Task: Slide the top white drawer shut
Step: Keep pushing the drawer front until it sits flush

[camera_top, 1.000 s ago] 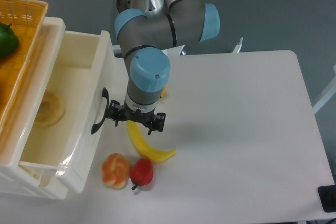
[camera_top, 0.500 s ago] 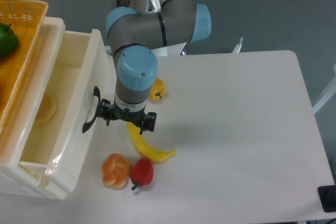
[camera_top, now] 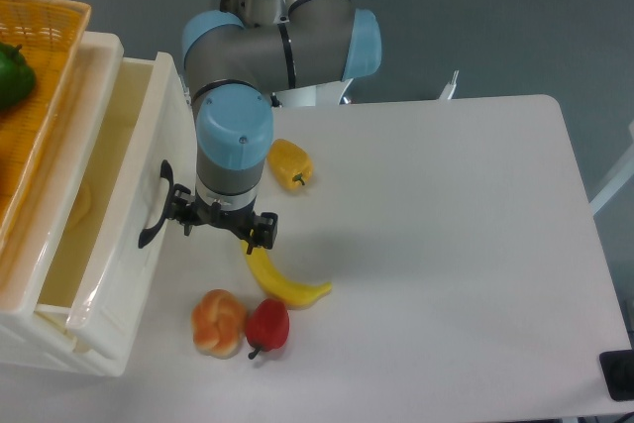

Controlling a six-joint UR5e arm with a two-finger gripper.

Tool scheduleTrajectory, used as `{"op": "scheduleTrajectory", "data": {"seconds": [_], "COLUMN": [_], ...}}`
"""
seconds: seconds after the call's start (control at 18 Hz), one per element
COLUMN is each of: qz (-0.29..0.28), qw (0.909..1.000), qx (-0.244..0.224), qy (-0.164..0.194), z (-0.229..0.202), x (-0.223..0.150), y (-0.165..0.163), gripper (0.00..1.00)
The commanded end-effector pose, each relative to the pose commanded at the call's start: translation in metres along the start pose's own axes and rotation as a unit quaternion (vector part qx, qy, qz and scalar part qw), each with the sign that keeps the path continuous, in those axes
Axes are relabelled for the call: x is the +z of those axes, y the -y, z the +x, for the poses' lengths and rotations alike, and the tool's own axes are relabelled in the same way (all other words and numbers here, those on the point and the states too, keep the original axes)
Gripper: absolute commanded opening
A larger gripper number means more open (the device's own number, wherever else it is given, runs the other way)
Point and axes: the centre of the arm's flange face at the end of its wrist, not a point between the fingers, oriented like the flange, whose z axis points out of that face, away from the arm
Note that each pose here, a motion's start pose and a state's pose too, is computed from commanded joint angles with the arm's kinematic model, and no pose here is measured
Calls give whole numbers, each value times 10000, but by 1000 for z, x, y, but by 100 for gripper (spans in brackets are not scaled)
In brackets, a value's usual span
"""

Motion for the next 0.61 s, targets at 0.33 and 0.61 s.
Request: {"op": "scheduleTrajectory", "data": {"seconds": [0.33,0.61], "qz": [42,25], "qw": [10000,9999], "qx": [79,115], "qy": [22,24], "z": [11,15], "x": [-6,-4], "y": [0,1], "gripper": [100,100]}}
